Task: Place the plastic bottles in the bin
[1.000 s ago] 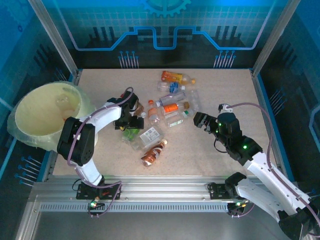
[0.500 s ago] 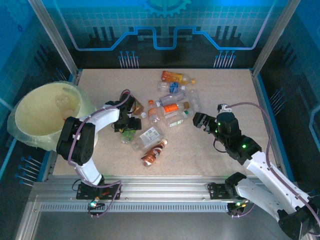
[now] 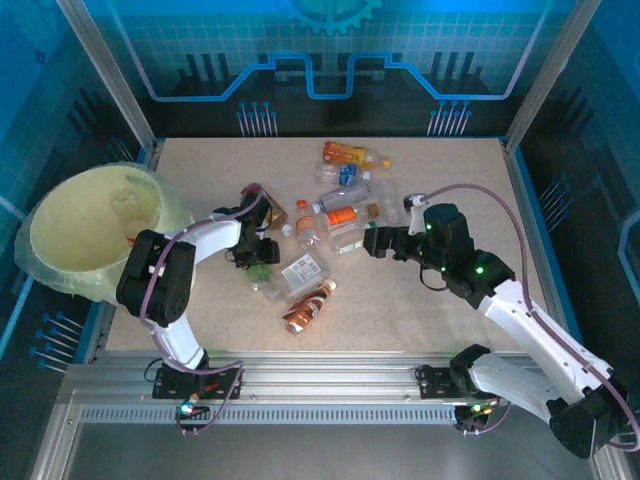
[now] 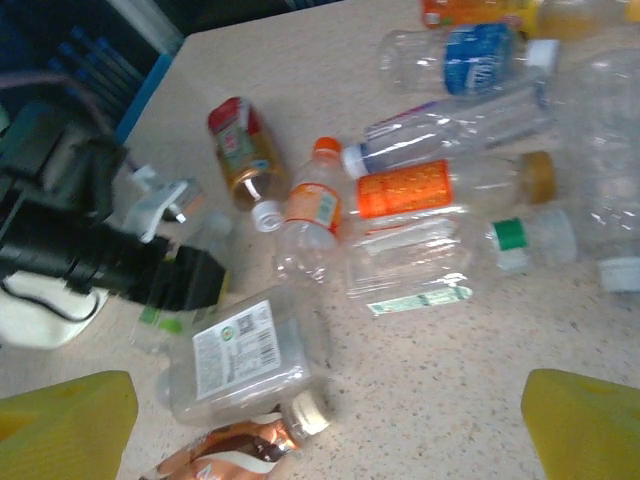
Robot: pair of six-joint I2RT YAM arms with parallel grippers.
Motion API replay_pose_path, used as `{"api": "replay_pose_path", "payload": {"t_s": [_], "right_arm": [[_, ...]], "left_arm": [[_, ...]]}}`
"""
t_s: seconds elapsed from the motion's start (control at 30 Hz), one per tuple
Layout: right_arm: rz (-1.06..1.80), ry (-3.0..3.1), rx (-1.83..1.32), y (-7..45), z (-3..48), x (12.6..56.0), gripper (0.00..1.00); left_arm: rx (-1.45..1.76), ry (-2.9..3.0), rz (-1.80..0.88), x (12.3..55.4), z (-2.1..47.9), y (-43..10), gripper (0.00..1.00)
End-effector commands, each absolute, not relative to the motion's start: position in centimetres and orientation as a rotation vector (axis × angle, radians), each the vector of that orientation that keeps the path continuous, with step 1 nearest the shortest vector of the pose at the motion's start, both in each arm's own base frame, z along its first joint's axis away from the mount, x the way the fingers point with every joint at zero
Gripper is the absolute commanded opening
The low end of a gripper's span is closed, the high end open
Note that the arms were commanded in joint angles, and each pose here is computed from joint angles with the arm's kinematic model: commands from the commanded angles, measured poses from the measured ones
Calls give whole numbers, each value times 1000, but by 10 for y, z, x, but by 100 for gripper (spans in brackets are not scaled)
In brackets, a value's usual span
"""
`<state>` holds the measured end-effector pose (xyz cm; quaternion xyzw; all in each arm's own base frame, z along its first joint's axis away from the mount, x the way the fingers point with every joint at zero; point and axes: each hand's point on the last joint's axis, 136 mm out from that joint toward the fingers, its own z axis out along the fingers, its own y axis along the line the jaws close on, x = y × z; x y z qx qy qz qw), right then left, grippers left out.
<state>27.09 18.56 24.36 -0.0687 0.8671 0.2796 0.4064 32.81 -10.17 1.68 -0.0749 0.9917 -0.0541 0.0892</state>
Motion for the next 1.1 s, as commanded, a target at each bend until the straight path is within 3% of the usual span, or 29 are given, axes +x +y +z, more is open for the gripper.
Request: {"api": "replay_pose_path", "payload": {"t_s": [0.0,0.5,1.07], "right_arm": [[790,2101,-382,216,269,258,100],[798,2019,-567,247,284,247,100],[850,1974,-595,264,305,247,100]], "left_arm": [[-255,2910,-207,330,22,-103,58],[-231,2698,-300,334,86,-104,49],[-100,2310,-751,328,232,-139,48]]}}
